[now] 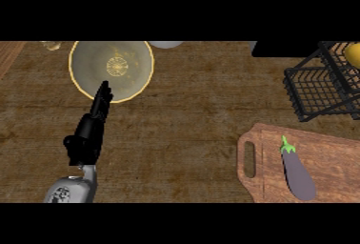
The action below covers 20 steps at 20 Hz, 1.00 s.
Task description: Pick the lemon from the cutting board and place it in the tiered basket
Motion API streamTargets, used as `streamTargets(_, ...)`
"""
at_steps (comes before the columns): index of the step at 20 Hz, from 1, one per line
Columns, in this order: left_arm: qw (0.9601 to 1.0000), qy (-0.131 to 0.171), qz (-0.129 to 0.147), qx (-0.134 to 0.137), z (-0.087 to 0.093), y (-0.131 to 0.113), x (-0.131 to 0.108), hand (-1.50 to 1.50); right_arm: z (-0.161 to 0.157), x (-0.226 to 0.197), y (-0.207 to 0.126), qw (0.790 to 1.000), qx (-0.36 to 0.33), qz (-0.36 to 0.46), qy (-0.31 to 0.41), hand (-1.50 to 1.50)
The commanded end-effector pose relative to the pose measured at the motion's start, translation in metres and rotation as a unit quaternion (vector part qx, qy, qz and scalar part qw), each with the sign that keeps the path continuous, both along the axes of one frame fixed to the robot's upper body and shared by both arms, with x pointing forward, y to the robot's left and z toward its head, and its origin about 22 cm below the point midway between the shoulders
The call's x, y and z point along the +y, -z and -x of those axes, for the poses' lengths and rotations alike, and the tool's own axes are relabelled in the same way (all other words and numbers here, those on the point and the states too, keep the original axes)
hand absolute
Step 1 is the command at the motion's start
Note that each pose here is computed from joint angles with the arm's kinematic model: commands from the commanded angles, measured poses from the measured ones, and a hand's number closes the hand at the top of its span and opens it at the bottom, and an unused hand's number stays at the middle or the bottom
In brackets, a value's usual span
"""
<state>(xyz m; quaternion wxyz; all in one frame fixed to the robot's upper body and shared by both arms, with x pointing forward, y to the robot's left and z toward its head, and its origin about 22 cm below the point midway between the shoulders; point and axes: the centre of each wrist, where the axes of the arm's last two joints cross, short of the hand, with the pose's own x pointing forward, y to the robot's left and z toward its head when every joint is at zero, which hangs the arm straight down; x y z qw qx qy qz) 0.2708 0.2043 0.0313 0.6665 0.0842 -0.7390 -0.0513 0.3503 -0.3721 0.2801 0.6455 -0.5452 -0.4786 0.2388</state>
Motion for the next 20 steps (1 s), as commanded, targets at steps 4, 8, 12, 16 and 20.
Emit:
streamTargets(4,1.0000,0.000,-0.002,0.009,-0.003,0.001,-0.012,0.00,-0.008,-0.027,0.002,0.992,-0.049,-0.116,-0.017,-1.50)
streamTargets(8,1.0000,-0.004,0.006,0.001,0.005,0.004,-0.003,0.00,0.005,-0.037,0.003,0.973,-0.144,-0.180,0.022,-1.50)
streamTargets(12,1.0000,-0.005,0.003,-0.004,-0.007,-0.020,-0.006,0.00,0.035,-0.082,0.001,0.962,-0.174,-0.191,0.090,-1.50)
streamTargets(16,0.9999,-0.014,0.001,0.005,-0.002,-0.010,0.009,0.00,0.081,-0.125,-0.018,0.937,-0.208,-0.244,0.137,-1.50)
streamTargets(20,0.9994,-0.032,0.006,0.008,0.010,0.006,-0.007,0.00,0.135,-0.168,-0.004,0.920,-0.233,-0.278,0.150,-1.50)
